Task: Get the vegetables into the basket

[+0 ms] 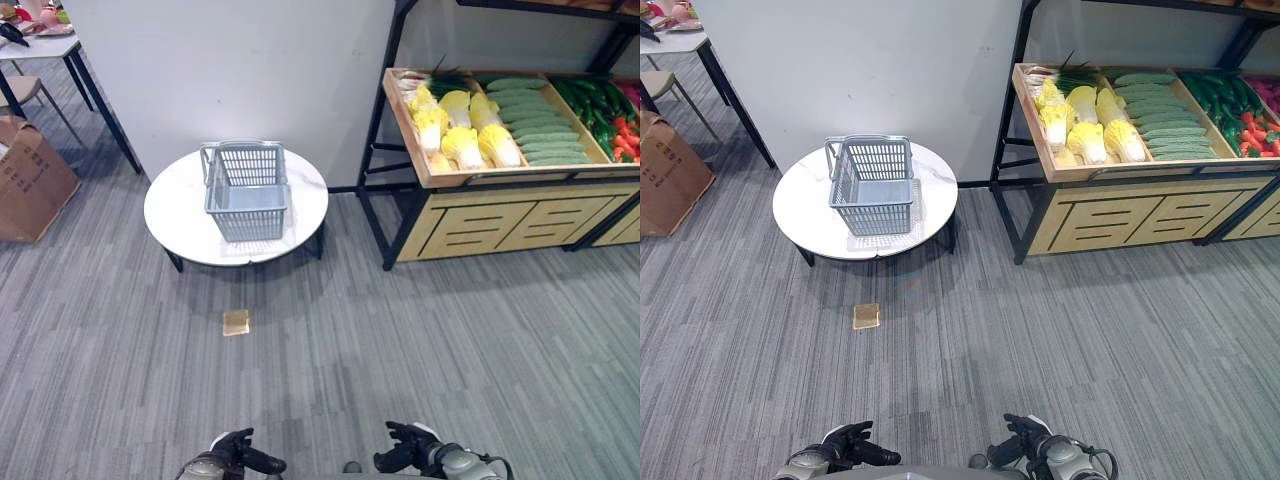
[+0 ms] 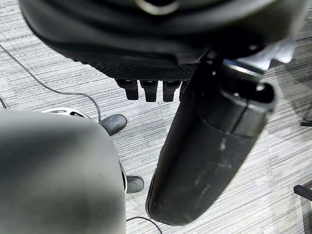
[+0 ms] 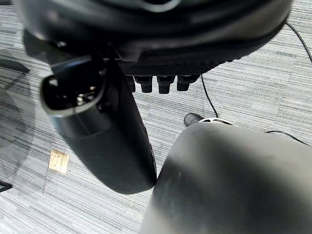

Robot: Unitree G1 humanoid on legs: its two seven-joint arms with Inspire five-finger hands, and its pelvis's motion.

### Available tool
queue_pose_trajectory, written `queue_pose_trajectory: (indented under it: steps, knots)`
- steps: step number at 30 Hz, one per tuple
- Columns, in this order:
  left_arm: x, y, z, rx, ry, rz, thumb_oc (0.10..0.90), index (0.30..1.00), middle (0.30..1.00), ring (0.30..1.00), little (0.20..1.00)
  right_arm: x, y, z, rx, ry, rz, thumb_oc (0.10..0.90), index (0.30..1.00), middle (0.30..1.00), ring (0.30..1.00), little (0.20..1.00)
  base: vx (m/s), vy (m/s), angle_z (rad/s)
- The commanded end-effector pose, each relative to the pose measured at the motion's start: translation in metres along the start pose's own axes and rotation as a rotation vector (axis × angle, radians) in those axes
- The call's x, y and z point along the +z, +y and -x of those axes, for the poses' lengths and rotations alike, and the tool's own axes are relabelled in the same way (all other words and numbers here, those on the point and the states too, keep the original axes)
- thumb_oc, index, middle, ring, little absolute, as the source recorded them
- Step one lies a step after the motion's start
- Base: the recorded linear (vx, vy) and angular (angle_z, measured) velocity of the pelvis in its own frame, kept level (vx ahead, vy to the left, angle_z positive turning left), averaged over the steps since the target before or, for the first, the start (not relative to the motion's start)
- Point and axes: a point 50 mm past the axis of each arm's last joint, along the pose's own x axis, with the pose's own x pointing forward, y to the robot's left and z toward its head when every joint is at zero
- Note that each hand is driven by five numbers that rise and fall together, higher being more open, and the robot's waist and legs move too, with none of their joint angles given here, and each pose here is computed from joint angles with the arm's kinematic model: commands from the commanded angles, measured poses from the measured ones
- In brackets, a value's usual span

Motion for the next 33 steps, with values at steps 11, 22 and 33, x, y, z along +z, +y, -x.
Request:
queue_pose_trajectory:
  steps: [11,22,33]
  knots:
    - [0.011,-0.013,-0.003,-0.045,-0.011,-0.061,0.9,1.0,1.0,1.0,1.0,-0.02,-0.009,0.005,0.016,0.096,0.059,0.9,1.0,1.0,1.0,1.0,-0.01,-0.043,0.02]
    - [0.032,-0.013,-0.004,-0.034,-0.088,0.006,0.9,1.0,1.0,1.0,1.0,-0.019,-0.023,0.008,-0.018,0.089,0.059,0.9,1.0,1.0,1.0,1.0,0.0,-0.066,0.1]
    - [0.034,-0.013,-0.004,-0.034,-0.108,0.025,0.9,1.0,1.0,1.0,1.0,-0.026,-0.036,0.012,-0.063,0.112,0.049,0.9,1.0,1.0,1.0,1.0,0.14,0.049,0.04]
